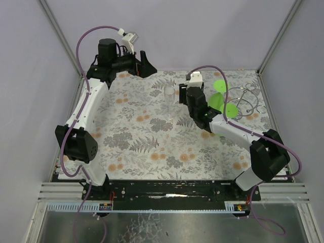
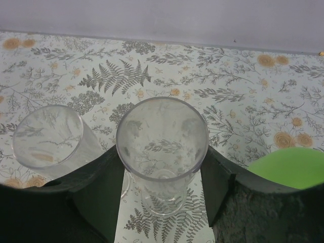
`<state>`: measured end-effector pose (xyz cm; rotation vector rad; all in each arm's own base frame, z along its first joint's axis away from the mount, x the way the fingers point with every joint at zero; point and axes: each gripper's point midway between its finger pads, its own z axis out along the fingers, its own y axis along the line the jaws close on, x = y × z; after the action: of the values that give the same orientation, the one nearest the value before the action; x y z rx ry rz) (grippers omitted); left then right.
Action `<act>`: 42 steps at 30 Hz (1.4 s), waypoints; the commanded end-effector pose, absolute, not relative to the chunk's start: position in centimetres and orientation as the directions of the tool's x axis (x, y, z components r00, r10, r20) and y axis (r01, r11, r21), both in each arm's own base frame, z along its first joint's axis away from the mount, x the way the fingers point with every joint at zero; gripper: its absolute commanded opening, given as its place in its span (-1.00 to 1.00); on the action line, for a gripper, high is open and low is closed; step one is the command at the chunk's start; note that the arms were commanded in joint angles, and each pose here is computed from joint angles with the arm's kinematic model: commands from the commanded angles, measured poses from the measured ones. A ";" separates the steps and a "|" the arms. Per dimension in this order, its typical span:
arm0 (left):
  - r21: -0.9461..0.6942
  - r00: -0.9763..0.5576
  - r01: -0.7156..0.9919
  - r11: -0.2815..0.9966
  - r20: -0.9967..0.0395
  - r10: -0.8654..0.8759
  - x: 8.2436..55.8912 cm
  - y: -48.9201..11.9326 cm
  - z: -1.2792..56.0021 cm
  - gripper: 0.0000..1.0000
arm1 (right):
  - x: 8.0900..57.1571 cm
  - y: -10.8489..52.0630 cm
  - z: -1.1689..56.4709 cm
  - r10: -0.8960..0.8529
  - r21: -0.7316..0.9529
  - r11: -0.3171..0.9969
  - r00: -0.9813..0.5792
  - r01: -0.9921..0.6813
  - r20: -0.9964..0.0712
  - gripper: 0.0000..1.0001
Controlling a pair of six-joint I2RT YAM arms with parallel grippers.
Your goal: Take the wine glass off the wine glass rack
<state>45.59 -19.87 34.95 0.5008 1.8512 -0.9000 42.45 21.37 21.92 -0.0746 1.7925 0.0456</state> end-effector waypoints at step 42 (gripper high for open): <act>-0.394 -0.450 0.697 0.599 -0.891 -0.063 44.8 -20.0 35.4 1.00 | 42.8 22.0 22.4 0.044 0.052 0.998 -0.175 -0.045 -0.984 0.38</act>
<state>45.04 -20.07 34.44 0.5126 1.8621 -0.9441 42.62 22.16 18.34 -0.0726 1.8326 0.0478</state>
